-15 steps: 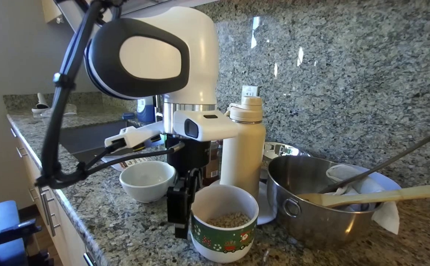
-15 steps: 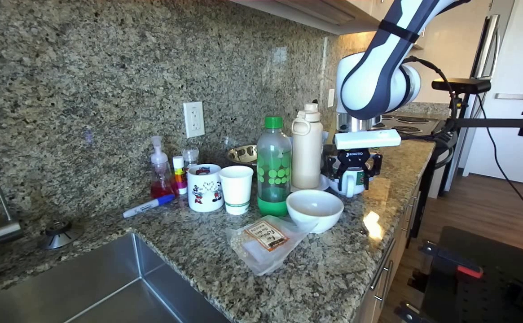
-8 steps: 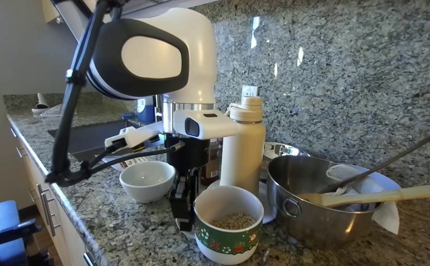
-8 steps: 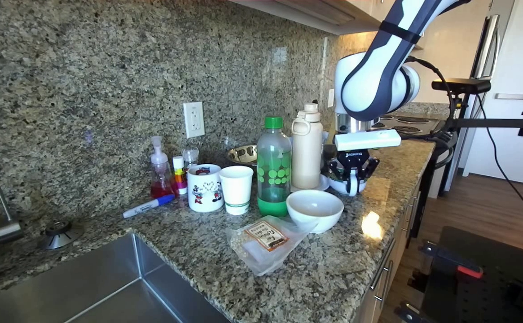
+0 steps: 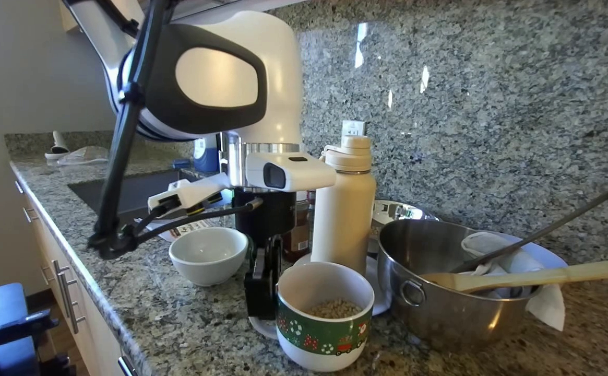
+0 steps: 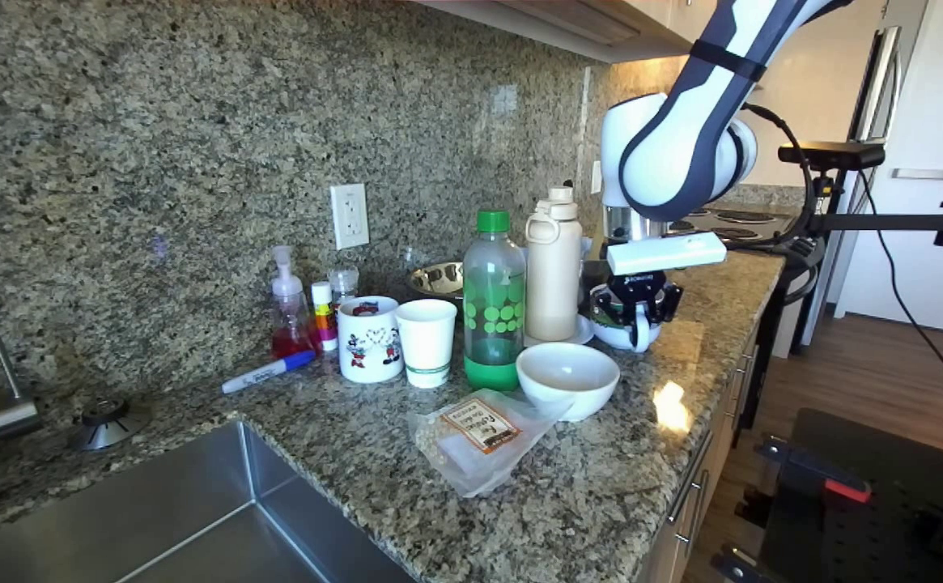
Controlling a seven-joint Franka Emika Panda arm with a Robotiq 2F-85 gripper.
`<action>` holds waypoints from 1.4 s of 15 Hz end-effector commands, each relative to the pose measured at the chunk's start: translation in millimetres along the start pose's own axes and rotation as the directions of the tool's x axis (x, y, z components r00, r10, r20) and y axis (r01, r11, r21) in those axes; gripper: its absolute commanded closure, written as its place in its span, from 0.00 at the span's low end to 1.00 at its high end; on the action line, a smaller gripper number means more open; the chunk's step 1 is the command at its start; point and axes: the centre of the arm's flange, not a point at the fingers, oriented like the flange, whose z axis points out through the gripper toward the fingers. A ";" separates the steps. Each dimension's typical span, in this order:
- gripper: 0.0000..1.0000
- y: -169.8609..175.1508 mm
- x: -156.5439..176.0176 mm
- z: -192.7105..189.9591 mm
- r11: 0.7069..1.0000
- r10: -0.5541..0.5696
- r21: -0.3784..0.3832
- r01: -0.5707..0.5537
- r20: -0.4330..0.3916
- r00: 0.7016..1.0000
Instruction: Pour the contents of the mug into the bowl
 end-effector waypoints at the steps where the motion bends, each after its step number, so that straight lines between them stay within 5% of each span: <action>1: 0.98 7.8 -14.3 -11.9 1.000 -0.004 0.003 0.004 -0.030 1.000; 21: 0.98 -11.1 -99.2 -83.2 0.994 -0.107 -0.018 0.106 -0.049 0.993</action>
